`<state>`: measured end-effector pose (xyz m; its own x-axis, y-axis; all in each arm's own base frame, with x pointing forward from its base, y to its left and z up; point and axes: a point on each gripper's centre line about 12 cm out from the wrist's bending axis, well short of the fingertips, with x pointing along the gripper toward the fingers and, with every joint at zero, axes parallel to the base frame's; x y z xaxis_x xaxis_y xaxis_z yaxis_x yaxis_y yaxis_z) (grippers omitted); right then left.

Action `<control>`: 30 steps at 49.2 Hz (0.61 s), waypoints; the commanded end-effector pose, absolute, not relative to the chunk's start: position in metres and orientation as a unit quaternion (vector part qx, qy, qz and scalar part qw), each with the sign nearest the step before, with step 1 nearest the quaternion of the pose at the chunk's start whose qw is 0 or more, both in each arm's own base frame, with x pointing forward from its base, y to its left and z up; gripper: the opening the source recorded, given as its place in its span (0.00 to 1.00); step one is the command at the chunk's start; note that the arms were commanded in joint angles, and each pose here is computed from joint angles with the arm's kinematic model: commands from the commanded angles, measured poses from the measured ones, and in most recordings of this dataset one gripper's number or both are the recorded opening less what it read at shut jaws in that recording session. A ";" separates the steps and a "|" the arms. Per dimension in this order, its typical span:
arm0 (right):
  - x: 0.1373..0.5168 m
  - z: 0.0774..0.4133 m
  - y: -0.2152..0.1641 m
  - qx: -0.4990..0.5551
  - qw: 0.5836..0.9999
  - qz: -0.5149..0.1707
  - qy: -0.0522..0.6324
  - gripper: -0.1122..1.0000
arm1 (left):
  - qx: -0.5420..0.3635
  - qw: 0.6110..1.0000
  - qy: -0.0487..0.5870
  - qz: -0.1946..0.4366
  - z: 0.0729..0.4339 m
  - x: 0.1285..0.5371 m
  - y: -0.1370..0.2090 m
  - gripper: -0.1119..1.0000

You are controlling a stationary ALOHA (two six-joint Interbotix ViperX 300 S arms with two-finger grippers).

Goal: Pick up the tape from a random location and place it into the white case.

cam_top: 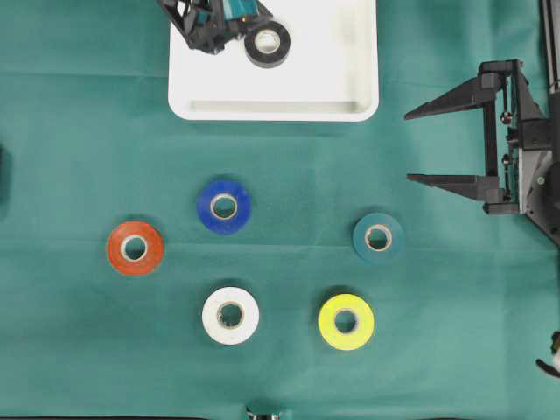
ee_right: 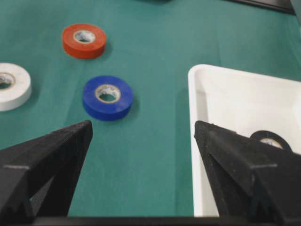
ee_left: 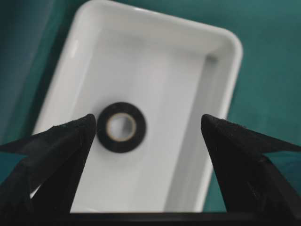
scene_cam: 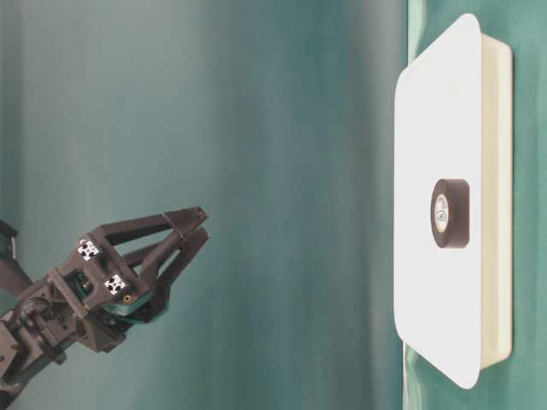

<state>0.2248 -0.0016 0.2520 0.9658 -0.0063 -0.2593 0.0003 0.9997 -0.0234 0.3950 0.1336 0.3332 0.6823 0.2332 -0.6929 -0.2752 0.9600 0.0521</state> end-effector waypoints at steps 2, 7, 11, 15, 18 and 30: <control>0.227 0.258 -0.002 -0.012 0.992 -0.002 0.122 0.90 | -0.018 0.927 0.355 0.120 0.349 0.395 0.114 0.99; 0.227 0.258 -0.002 -0.012 0.992 -0.002 0.122 0.90 | -0.010 0.929 0.356 0.097 0.349 0.399 0.094 0.99; 0.227 0.259 -0.002 -0.012 0.993 -0.002 0.121 0.90 | -0.002 0.931 0.358 0.076 0.347 0.403 0.077 0.99; 0.227 0.258 -0.002 -0.013 0.993 -0.002 0.121 0.90 | 0.007 0.932 0.359 0.050 0.346 0.407 0.054 0.98; 0.228 0.259 -0.002 -0.013 0.993 -0.002 0.119 0.90 | 0.013 0.933 0.357 0.036 0.346 0.409 0.041 0.98; 0.228 0.259 -0.002 -0.012 0.993 -0.002 0.119 0.90 | 0.023 0.934 0.358 0.011 0.345 0.409 0.020 0.98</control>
